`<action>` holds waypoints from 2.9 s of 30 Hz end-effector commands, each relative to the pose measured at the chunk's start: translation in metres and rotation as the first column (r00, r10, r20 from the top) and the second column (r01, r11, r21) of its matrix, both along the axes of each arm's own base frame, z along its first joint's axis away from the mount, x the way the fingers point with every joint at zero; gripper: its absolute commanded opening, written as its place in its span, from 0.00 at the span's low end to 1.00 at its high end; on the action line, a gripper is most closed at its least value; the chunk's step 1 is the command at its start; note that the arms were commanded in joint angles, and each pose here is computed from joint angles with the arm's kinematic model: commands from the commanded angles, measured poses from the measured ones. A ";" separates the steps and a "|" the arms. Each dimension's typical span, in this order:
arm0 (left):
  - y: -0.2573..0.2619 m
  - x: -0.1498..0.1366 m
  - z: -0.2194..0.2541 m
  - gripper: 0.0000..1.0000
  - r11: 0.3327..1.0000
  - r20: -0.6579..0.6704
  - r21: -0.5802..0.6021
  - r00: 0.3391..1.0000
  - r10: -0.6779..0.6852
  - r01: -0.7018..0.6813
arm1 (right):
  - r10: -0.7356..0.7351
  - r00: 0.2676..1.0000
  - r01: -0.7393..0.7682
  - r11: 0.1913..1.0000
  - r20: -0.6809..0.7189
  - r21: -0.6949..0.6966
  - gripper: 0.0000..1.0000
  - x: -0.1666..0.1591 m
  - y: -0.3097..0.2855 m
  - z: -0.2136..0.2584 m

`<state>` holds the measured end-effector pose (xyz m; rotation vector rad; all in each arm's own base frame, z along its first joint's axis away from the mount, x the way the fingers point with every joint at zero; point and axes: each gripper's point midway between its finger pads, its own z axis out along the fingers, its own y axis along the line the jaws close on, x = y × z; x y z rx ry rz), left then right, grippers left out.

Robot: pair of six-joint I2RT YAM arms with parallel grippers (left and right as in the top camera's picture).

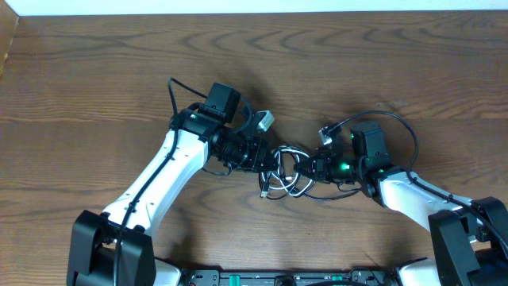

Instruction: Untangle cables

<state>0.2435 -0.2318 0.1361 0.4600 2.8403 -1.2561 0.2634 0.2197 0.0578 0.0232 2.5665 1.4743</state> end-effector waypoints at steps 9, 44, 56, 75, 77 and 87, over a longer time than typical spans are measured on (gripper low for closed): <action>0.007 0.012 -0.012 0.08 0.990 -0.043 0.077 0.991 0.126 -0.122 | 0.043 0.999 -0.043 0.999 -0.001 -0.005 0.04 -0.011 -0.002 -0.001; 0.002 0.018 -0.023 0.08 0.967 0.000 0.173 0.982 0.190 -0.187 | -0.096 0.989 0.075 0.981 -0.110 -0.178 0.25 -0.015 -0.005 -0.030; 0.004 0.013 -0.025 0.08 0.965 -0.022 0.188 0.982 0.190 -0.183 | -0.072 0.997 0.064 0.980 -0.037 -0.187 0.06 -0.010 0.002 -0.028; 0.003 0.012 -0.024 0.08 0.967 -0.032 0.182 0.982 0.187 -0.178 | 0.005 0.997 0.011 0.979 0.076 -0.205 0.27 -0.006 0.002 -0.026; 0.004 0.010 -0.024 0.08 0.967 -0.037 0.186 0.982 0.187 -0.177 | 0.012 0.996 0.006 0.979 0.087 -0.205 0.27 -0.006 0.003 -0.026; 0.005 0.008 -0.025 0.08 0.966 -0.048 0.193 0.981 0.187 -0.175 | 0.069 0.986 -0.037 0.979 0.154 -0.201 0.33 -0.009 0.020 -0.020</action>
